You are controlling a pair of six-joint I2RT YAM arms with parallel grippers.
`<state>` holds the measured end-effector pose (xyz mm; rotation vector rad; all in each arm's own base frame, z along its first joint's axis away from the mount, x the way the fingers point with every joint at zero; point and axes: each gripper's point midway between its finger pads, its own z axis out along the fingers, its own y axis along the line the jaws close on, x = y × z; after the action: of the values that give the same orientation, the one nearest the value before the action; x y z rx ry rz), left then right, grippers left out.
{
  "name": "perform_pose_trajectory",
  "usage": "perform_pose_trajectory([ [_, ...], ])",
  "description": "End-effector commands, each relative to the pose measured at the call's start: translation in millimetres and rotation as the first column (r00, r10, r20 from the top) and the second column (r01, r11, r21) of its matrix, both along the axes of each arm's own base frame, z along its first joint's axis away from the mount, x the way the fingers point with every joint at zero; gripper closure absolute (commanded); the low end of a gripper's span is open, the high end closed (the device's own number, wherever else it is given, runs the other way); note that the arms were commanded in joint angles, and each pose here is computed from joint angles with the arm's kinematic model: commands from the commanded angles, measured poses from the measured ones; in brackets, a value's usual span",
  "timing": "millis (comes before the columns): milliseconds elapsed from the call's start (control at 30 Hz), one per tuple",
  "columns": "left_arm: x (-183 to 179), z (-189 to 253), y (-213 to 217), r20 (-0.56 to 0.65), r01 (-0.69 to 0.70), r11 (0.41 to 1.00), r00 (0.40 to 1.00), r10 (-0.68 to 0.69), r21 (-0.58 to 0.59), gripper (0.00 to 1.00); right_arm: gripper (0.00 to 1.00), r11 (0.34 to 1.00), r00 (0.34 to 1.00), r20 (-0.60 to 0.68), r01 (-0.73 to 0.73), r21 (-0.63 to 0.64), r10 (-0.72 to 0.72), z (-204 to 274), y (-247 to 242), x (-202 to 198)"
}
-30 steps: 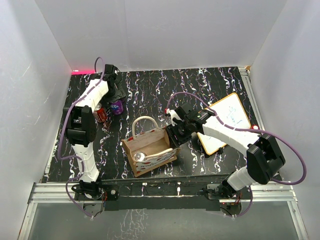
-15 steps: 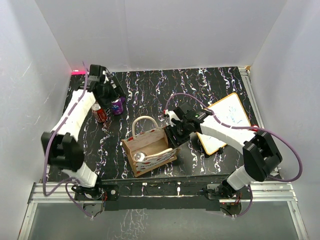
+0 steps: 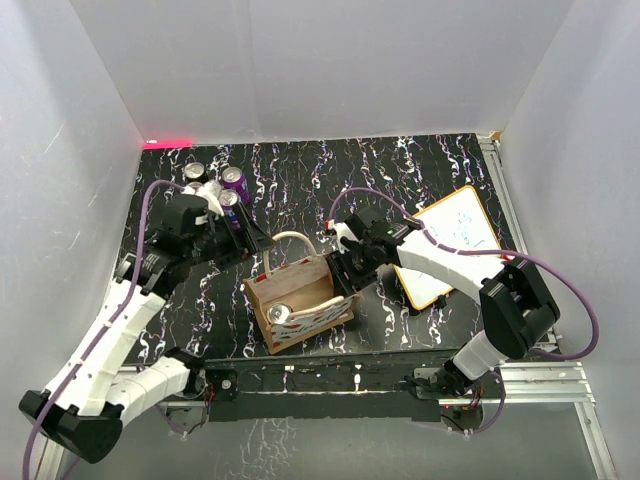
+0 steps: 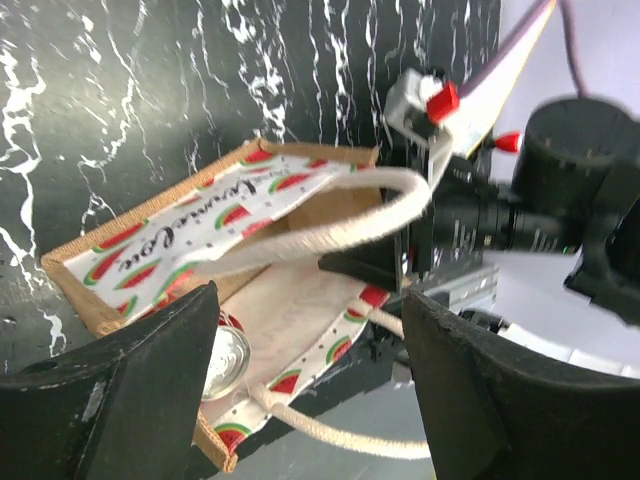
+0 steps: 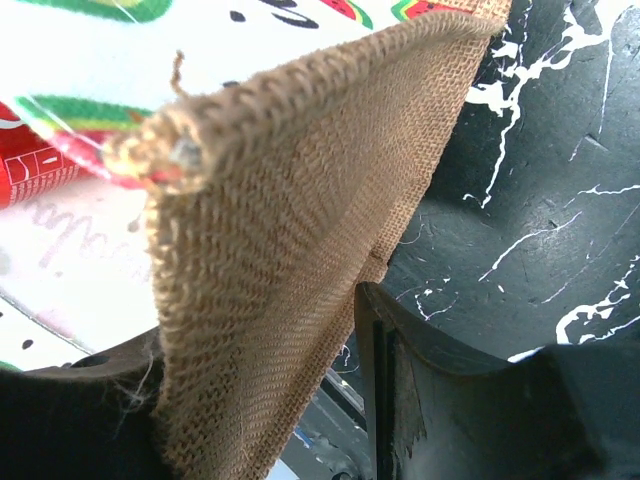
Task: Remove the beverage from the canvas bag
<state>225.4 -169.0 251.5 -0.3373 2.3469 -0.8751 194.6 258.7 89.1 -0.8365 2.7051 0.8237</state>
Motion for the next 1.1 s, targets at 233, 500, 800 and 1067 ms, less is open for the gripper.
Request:
perform_pose_trajectory([
  [233, -67.1, -22.7, -59.9, -0.031, 0.34, 0.927, 0.94, -0.34, 0.159, 0.34, 0.5, 0.998, 0.998, 0.041, 0.048, 0.033, -0.049, 9.3, 5.1, 13.0],
  [500, -67.7, -52.0, -60.6, -0.078, 0.342, 0.858, 0.938, -0.339, 0.385, 0.41, 0.5, 0.998, 0.997, 0.048, 0.059, 0.03, -0.061, 12.0, 1.3, 10.4],
  [800, -70.6, -91.0, -44.5, -0.221, 0.385, 0.766, 0.923, -0.315, 0.515, 0.36, 0.5, 0.998, 0.997, 0.044, 0.059, 0.03, -0.06, 12.5, 1.9, 10.4],
  [1067, -95.1, -116.0, -26.8, -0.363, 0.505, 0.679, 0.861, -0.356, 0.532, 0.19, 0.5, 0.998, 0.998, 0.033, 0.05, 0.033, -0.051, 10.3, 2.8, 9.0],
])
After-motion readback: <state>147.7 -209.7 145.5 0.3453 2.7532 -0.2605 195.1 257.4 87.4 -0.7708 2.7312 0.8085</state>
